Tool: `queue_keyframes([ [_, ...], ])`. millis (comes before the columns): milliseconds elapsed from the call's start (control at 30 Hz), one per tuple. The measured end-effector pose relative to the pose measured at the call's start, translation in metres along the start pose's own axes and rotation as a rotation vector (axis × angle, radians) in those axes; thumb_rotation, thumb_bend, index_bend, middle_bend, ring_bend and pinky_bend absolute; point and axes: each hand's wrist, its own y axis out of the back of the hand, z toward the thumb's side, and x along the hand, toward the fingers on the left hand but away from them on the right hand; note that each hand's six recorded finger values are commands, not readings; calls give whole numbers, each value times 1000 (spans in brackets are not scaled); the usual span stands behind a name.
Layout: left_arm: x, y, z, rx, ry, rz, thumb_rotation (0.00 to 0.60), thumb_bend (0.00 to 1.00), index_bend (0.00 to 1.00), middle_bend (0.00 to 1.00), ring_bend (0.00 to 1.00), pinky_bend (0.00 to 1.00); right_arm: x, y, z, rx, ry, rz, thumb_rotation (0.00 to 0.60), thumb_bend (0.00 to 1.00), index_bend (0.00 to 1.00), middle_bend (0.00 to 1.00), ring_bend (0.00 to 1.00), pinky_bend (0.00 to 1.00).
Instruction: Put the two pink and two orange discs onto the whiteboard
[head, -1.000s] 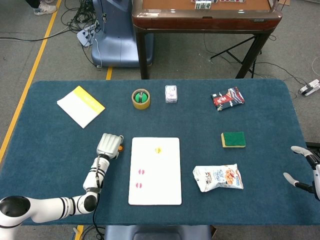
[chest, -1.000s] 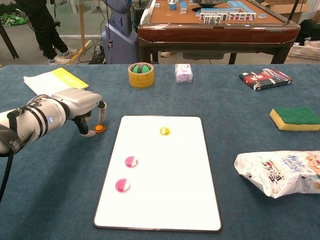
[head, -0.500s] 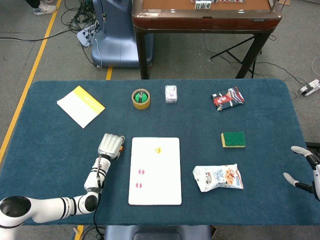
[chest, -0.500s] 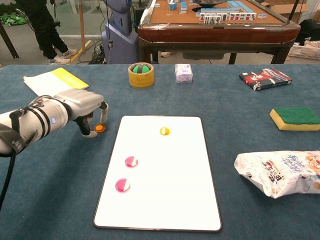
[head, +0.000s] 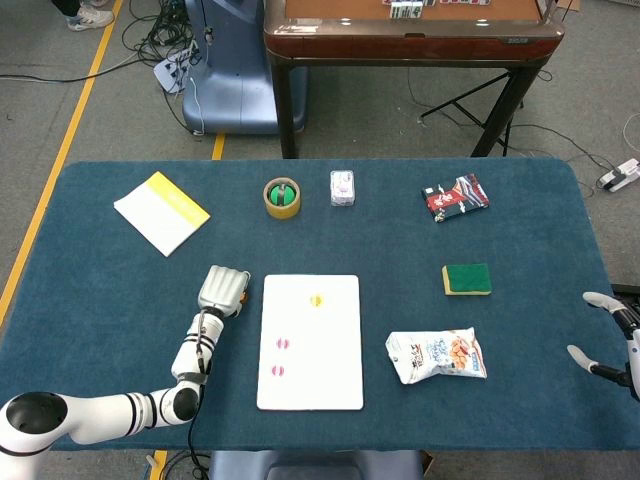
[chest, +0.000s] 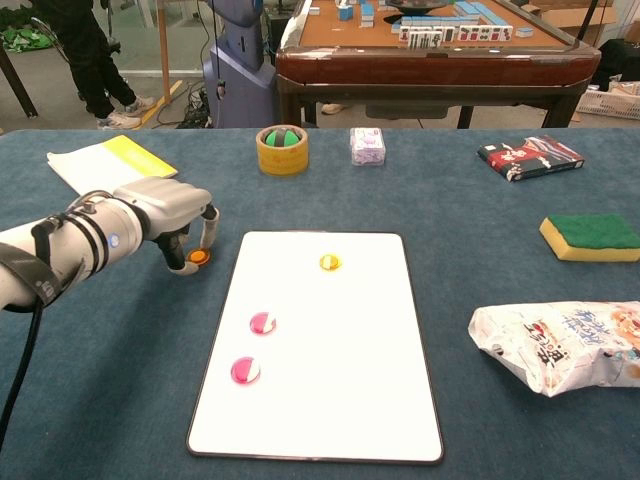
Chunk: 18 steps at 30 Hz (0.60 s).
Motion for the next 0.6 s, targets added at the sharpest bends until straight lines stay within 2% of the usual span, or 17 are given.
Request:
queue_keyframes([
  [333, -2, 3, 3, 2, -10, 13, 600, 310, 623, 1000, 1000, 1000, 0, 1, 0, -2, 0, -4, 600, 0, 278, 355, 328, 403],
  [600, -11, 22, 22, -13, -60, 53, 600, 310, 626, 1000, 1000, 1000, 1, 2, 0, -4, 1, -5, 600, 0, 278, 355, 328, 403],
])
